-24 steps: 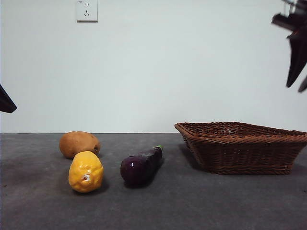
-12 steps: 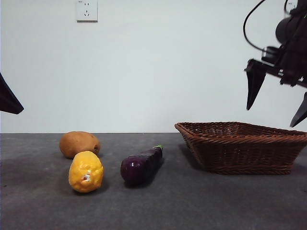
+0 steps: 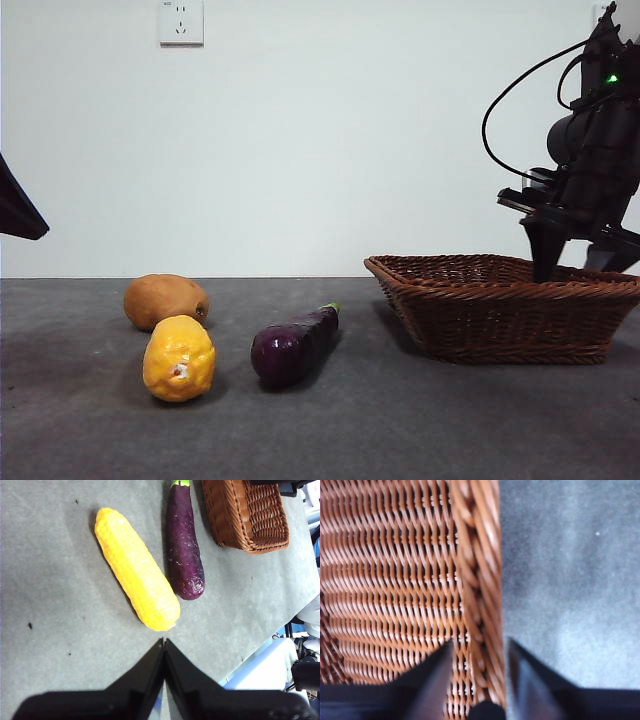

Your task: Help me put the vegetables on the table into the basket

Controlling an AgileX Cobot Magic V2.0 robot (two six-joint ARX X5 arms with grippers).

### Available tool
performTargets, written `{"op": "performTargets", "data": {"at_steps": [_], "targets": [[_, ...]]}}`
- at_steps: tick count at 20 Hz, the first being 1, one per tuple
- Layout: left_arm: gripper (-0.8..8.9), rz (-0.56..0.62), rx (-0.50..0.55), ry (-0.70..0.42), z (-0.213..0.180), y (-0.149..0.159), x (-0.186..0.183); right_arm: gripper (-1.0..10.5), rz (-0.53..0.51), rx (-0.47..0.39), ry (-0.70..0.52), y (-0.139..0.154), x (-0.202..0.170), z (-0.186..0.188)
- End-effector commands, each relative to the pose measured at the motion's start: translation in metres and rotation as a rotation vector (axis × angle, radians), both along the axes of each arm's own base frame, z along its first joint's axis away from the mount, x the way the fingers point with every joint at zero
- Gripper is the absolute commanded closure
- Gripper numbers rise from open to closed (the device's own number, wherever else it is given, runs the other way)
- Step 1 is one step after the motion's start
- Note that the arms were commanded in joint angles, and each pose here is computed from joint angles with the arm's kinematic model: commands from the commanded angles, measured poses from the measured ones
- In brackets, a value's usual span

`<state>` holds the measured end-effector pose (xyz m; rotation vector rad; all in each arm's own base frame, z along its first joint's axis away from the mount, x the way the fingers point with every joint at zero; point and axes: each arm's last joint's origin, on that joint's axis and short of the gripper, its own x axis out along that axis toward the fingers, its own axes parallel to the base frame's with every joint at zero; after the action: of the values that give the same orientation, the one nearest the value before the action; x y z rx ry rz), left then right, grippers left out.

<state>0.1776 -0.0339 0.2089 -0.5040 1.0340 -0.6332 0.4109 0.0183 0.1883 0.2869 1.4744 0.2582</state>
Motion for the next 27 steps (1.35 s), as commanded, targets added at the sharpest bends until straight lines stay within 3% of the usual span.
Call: {"op": "performTargets", "data": {"at_steps": [1, 8, 14, 18, 21, 25, 27], "targets": [[8.18, -0.014, 0.000, 0.000, -0.001, -0.001, 0.000, 9.6, 0.010, 0.000, 0.010, 0.001, 0.001, -0.005], [8.19, -0.002, -0.007, 0.104, -0.002, -0.008, -0.006, 9.6, 0.025, -0.002, -0.004, 0.001, -0.008, 0.017], [8.19, 0.009, 0.170, 0.018, 0.021, -0.028, -0.002, 9.6, 0.053, -0.005, -0.140, 0.000, -0.040, 0.085], [8.11, -0.021, 0.221, 0.073, 0.038, -0.046, 0.006, 9.6, 0.070, -0.007, -0.207, 0.001, -0.072, 0.128], [6.72, -0.020, 0.383, 0.148, 0.044, -0.062, 0.023, 9.6, 0.073, -0.008, -0.283, 0.000, -0.096, 0.158], [3.53, -0.045, 0.479, 0.213, 0.037, -0.088, 0.055, 9.6, 0.085, -0.012, -0.359, 0.000, -0.121, 0.182], [3.31, -0.066, 0.496, 0.241, 0.031, -0.100, 0.070, 9.6, 0.086, -0.013, -0.374, -0.001, -0.129, 0.189]]}}
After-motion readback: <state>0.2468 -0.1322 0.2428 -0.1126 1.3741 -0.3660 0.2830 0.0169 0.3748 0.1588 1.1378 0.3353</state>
